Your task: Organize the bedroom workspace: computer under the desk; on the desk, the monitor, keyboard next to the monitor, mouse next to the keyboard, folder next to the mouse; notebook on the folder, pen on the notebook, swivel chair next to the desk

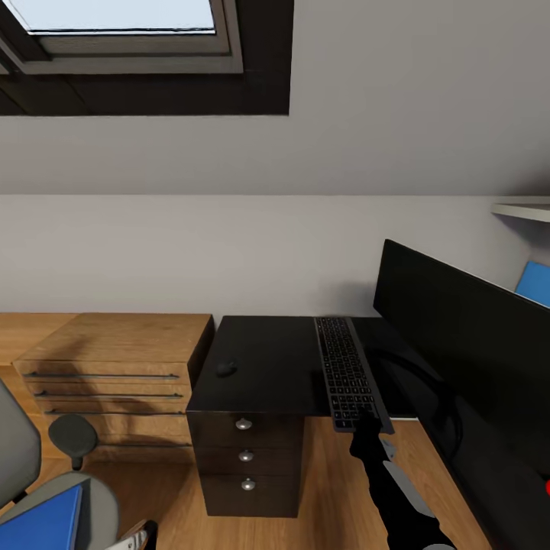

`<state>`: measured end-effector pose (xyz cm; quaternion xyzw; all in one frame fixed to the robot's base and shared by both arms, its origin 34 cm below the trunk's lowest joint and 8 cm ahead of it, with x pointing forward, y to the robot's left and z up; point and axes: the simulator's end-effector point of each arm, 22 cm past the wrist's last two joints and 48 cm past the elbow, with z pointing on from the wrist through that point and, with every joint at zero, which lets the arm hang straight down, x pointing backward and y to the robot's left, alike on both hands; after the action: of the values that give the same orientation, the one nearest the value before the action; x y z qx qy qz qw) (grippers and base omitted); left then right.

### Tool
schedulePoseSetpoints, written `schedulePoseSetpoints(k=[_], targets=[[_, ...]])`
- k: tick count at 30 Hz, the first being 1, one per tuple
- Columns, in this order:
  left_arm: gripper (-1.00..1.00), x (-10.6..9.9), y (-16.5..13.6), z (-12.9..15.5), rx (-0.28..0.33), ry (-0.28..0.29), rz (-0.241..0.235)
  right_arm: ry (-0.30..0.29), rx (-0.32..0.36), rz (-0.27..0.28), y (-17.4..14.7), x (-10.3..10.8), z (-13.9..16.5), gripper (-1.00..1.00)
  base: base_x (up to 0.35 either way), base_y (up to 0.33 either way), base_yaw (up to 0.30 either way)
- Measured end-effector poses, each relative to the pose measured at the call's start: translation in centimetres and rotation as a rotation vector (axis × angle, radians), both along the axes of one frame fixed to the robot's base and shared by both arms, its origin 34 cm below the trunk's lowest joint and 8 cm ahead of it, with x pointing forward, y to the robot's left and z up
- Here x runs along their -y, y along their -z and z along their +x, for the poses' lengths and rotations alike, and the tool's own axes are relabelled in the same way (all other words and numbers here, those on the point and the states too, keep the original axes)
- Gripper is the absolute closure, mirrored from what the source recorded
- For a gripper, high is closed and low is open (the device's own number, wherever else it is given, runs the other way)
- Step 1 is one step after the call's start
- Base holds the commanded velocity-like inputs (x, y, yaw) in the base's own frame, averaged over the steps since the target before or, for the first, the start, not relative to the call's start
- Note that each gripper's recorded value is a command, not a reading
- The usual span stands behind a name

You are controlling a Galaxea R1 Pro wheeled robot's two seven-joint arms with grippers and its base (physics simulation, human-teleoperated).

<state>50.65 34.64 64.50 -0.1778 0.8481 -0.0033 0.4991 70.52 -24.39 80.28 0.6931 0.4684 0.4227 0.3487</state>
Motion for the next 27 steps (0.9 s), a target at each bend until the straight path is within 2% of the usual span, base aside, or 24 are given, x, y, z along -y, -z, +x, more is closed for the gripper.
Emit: schedulePoseSetpoints(k=[6, 27], targets=[[-1.00, 0.7, 1.0, 0.1, -0.001, 0.001, -0.010, -0.002, 0.001, 0.001, 0.8, -0.1, 0.1, 1.00, 0.000, 0.000, 0.000], [-1.00, 0.8, 4.1, 0.2, 0.000, 0.000, -0.011, -0.003, 0.002, 0.003, 3.9, -0.1, 0.2, 1.00, 0.000, 0.000, 0.000]])
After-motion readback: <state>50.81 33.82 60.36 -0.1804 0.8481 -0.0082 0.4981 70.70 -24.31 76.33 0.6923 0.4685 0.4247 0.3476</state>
